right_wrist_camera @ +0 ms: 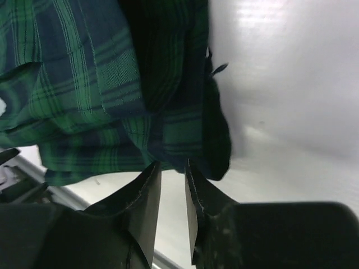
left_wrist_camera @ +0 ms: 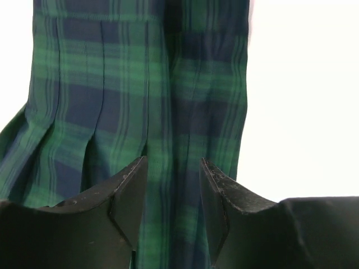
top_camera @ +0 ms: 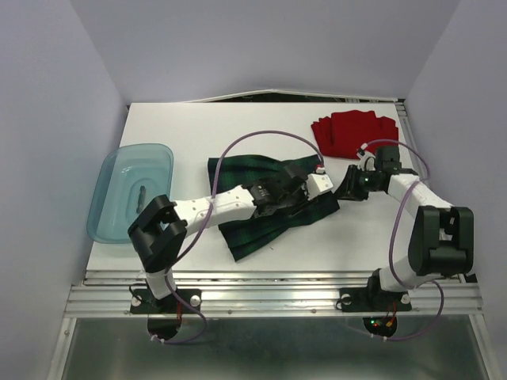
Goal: Fold and stack the skirts
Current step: Fold the skirt
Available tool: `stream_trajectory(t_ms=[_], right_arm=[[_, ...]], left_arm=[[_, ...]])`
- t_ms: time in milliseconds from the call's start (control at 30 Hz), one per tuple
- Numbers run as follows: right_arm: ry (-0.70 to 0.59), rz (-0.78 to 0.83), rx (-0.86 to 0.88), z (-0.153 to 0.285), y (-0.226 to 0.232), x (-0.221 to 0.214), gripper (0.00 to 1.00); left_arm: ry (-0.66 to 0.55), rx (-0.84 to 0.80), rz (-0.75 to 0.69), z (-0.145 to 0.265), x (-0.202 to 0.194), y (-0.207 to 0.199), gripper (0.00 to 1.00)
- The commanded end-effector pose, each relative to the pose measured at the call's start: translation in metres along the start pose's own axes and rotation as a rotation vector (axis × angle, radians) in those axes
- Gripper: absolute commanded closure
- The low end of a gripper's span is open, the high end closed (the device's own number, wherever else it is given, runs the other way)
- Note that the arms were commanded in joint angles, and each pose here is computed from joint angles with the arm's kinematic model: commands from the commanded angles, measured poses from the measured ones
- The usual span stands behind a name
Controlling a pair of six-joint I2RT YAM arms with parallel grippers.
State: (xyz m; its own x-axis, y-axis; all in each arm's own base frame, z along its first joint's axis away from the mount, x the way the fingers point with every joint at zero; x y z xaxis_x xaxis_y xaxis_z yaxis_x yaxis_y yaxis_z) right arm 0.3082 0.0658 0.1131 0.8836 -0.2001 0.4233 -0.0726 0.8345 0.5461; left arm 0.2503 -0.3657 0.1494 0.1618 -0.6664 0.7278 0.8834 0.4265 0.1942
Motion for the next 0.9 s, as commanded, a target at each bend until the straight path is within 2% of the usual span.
stream_trajectory(t_ms=[0,100,500,600,700,733,867], right_arm=[[-0.006,-0.079,0.160,-0.014,0.017,-0.005,0.72],[0.008,-0.114,0.187,-0.029,0.010,-0.015,0.77],[0.069,-0.166,0.080,-0.070,-0.033,-0.038,0.78],[0.080,-0.176,0.076,-0.073,-0.035,-0.041,0.78],[0.085,-0.181,0.075,-0.073,-0.035,-0.044,0.78],[0.085,-0.182,0.070,-0.073,-0.036,-0.045,0.78],[0.082,-0.186,0.069,-0.072,-0.036,-0.045,0.78]], left_arm=[[-0.123,0.101,0.021,-0.011,0.044,0.015,0.46],[-0.112,0.092,0.000,-0.024,0.042,0.012,0.44],[-0.038,0.031,-0.061,-0.067,0.027,-0.007,0.43],[0.003,0.093,-0.062,-0.075,0.017,-0.001,0.48],[0.031,0.165,-0.054,-0.077,0.010,0.008,0.61],[0.035,0.175,-0.052,-0.077,0.009,0.010,0.70],[0.025,0.217,-0.044,-0.071,0.012,0.016,0.86]])
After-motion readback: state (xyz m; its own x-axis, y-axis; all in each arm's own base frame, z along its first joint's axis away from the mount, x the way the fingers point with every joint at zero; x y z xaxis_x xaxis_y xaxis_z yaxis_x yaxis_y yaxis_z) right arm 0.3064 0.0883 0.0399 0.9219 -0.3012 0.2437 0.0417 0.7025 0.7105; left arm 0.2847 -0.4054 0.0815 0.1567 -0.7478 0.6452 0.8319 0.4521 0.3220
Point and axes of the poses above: each gripper's point midway between its finger pads, its own z axis back along the fingers, its own y axis along the line the jaws close on, x = y × z, the point moved 3 cm from there along z, back along the fingers, and after that the axes turned 1 degree about z, right-handed, at the moved point
